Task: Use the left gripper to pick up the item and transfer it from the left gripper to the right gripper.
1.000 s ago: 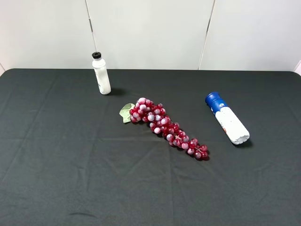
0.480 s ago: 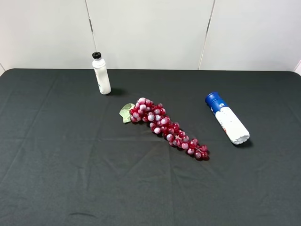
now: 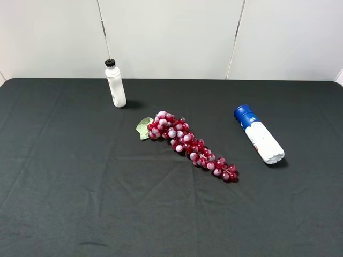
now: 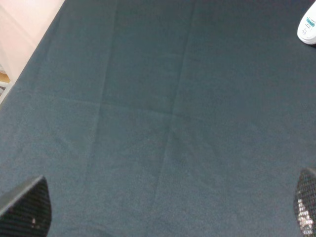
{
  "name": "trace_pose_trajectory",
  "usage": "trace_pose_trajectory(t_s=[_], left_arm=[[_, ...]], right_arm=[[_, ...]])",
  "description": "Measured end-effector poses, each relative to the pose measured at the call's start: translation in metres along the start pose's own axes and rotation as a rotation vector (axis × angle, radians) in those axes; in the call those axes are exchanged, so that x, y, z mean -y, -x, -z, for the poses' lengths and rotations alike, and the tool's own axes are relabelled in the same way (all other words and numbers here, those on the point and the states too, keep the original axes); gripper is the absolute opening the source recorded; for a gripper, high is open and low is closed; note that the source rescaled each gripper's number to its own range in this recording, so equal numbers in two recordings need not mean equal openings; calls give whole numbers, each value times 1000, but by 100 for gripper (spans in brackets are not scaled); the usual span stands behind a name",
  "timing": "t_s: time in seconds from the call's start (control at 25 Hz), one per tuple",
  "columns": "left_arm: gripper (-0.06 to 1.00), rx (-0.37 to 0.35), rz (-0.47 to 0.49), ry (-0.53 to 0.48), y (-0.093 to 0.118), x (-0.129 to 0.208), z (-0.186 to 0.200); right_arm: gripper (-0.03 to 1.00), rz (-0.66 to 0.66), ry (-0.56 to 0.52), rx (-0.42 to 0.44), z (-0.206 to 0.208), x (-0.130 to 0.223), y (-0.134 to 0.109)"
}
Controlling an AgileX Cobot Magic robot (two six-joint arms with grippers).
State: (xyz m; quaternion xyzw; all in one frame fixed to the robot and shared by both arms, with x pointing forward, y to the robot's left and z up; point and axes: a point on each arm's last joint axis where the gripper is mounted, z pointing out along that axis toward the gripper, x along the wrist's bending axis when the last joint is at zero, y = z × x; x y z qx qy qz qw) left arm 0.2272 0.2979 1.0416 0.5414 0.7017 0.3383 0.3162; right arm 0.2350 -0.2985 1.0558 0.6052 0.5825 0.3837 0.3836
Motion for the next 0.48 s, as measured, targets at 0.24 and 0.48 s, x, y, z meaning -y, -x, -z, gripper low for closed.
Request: trace_pose_trajectory(t_s=[0.24,0.48], left_arm=[[98,0,0,0,0,0,0],[98,0,0,0,0,0,0]], right_arm=[[100,0,0,0,0,0,0],[100,0,0,0,0,0,0]])
